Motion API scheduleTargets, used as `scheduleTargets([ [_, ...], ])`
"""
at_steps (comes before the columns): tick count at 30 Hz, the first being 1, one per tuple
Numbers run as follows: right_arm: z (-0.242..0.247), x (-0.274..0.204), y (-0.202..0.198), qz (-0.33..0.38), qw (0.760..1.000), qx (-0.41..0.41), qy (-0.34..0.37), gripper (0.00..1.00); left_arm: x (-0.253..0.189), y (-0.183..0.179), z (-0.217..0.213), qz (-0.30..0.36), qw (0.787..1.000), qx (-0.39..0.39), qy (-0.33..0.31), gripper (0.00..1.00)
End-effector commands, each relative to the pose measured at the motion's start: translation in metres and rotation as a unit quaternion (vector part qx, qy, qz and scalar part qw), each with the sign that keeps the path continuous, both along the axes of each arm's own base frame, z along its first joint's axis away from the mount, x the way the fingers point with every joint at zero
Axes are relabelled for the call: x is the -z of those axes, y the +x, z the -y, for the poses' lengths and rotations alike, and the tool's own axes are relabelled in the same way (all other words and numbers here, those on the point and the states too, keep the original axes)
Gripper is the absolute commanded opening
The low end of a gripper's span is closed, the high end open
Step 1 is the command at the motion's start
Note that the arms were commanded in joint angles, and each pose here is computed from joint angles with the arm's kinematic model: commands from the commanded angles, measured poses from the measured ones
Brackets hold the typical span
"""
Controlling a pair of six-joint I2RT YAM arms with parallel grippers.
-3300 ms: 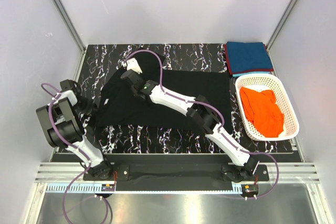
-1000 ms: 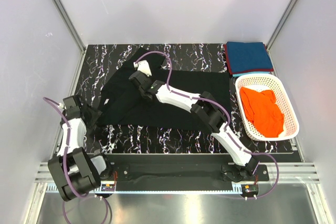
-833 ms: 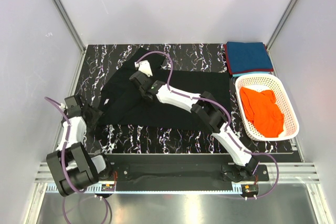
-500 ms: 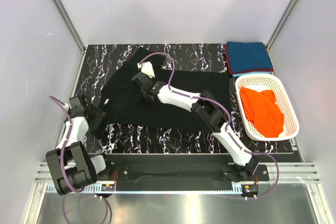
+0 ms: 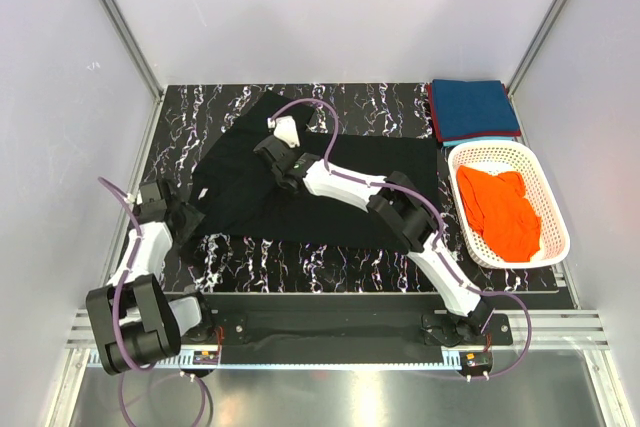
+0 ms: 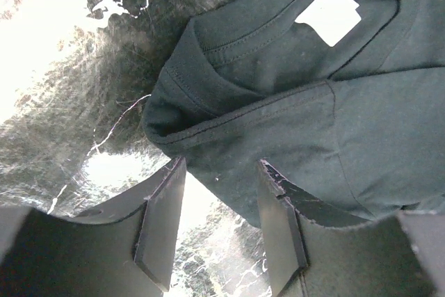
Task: Fold and stack the t-shirts
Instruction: Fold the tshirt
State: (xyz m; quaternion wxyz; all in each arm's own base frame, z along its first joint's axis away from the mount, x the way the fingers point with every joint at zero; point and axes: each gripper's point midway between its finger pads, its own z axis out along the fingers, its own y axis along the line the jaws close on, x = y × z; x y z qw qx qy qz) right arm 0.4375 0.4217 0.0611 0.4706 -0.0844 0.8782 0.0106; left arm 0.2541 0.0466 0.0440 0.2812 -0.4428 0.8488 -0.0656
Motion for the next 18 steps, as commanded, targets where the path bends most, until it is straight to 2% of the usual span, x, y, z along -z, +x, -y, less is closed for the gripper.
scheduleTargets([
  [1, 0.004, -0.057, 0.009, 0.038, 0.998, 0.018, 0.046, 0.0, 0.0, 0.006, -0.008, 0.006, 1.0, -0.02, 0.019, 0.49],
  [6, 0.002, -0.063, 0.009, 0.04, 0.998, 0.014, 0.052, 0.0, 0.006, 0.004, -0.008, 0.0, 0.999, -0.033, 0.018, 0.52],
  [11, 0.0, -0.063, 0.006, 0.033, 0.998, 0.006, 0.059, 0.0, 0.02, 0.002, -0.017, -0.031, 0.998, -0.052, 0.031, 0.48],
  [15, -0.008, -0.062, 0.002, 0.024, 0.997, -0.011, 0.079, 0.0, 0.026, 0.009, -0.024, -0.056, 0.996, -0.054, 0.039, 0.31],
  [16, -0.011, -0.06, -0.002, 0.018, 0.996, -0.023, 0.083, 0.0, 0.027, 0.01, -0.025, -0.061, 0.996, -0.055, 0.039, 0.2],
  [18, -0.015, -0.064, -0.002, 0.023, 0.995, -0.034, 0.095, 0.0, 0.023, 0.018, -0.03, -0.06, 0.995, -0.061, 0.043, 0.11],
])
